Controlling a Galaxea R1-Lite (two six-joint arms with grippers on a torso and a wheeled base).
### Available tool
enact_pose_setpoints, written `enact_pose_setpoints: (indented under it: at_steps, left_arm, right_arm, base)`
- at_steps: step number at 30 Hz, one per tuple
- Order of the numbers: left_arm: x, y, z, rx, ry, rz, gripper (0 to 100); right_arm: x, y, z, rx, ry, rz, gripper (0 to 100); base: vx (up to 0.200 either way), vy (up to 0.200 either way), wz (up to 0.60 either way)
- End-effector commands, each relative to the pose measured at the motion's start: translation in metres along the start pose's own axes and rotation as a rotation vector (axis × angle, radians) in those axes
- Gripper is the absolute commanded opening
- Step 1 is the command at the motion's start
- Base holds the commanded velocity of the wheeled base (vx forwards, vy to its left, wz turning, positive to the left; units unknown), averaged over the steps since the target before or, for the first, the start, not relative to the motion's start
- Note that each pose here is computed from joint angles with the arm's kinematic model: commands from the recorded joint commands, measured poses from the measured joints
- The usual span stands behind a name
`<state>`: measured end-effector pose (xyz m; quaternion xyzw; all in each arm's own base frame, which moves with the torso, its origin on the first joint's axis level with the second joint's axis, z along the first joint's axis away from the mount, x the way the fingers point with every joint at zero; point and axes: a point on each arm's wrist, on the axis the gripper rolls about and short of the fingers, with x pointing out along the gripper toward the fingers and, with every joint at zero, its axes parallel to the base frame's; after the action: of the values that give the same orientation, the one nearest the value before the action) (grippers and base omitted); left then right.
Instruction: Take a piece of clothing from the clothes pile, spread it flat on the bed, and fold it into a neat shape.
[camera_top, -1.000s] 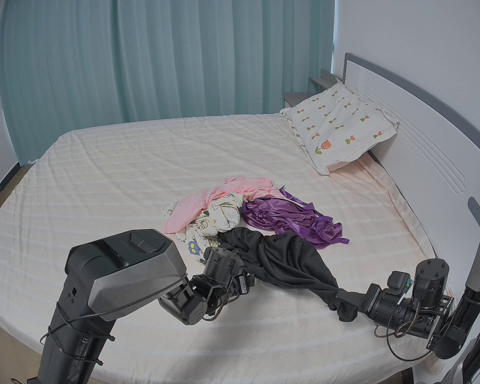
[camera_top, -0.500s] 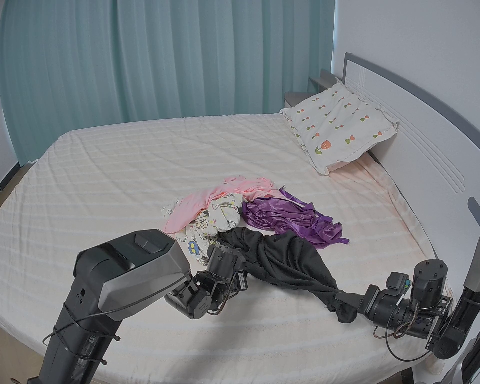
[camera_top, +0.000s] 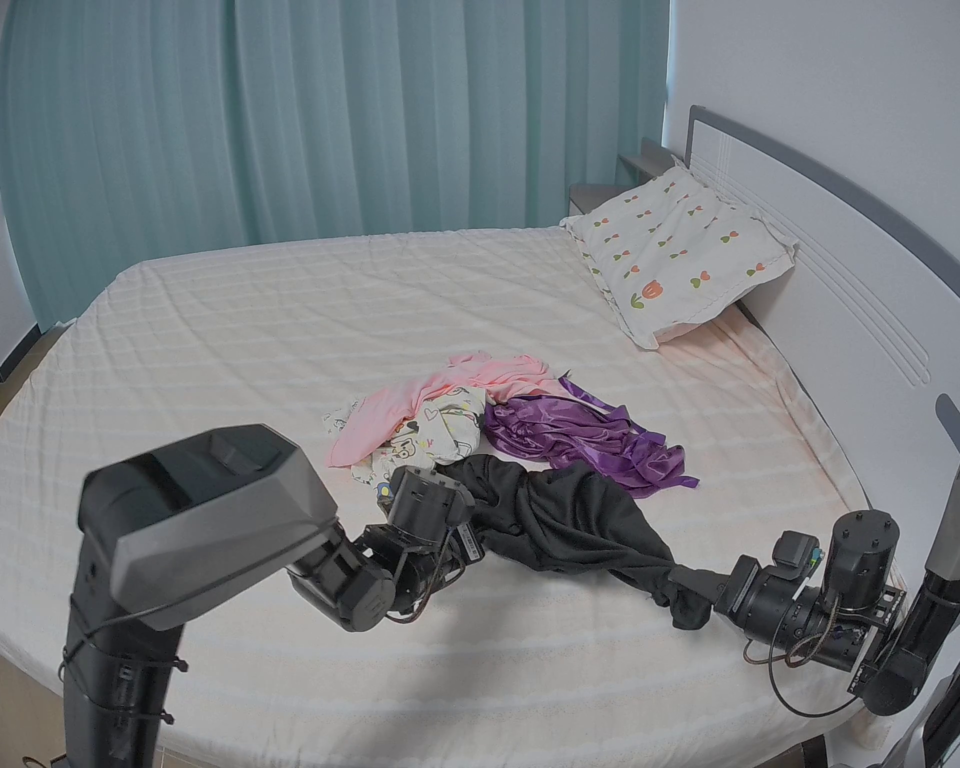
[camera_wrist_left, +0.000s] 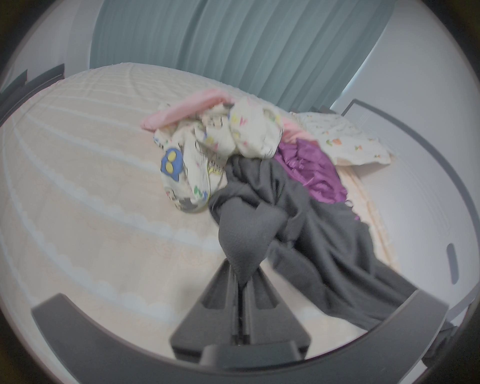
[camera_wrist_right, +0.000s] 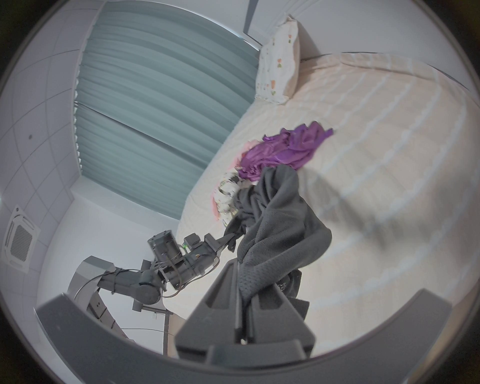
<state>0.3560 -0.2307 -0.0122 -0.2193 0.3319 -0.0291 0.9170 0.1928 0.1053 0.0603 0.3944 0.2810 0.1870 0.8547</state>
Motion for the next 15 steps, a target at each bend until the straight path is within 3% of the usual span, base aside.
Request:
enact_pose_setpoints:
  at_steps: [1, 5, 8, 9, 11, 15]
  left_arm:
    - [-0.095, -0.017, 0.038, -0.048, -0.064, -0.124, 0]
    - [-0.153, -0.026, 0.062, -0.076, -0.142, -0.230, 0]
    - [-0.186, -0.030, 0.083, -0.118, -0.236, -0.312, 0]
    - [-0.188, -0.030, 0.085, -0.121, -0.242, -0.316, 0]
    - [-0.209, -0.030, 0.098, -0.153, -0.317, -0.379, 0]
    - [-0.228, -0.024, 0.100, -0.169, -0.361, -0.435, 0]
  right_arm:
    - [0.016, 0.021, 0.019, -0.098, -0.110, 0.129, 0]
    - [0.025, 0.047, 0.041, -0.217, -0.259, 0.209, 0]
    - [0.016, 0.083, 0.066, -0.271, -0.398, 0.340, 0]
    - [0.015, 0.085, 0.067, -0.273, -0.406, 0.348, 0]
    - [-0.002, 0.116, 0.091, -0.293, -0.536, 0.464, 0]
    - [-0.012, 0.122, 0.095, -0.293, -0.540, 0.489, 0]
  base:
    - [0.000, 0.000, 0.00]
    - [0.000, 0.000, 0.00]
    - [0.000, 0.000, 0.00]
    - [0.000, 0.000, 0.00]
    - [0.000, 0.000, 0.00]
    - [0.000, 0.000, 0.00]
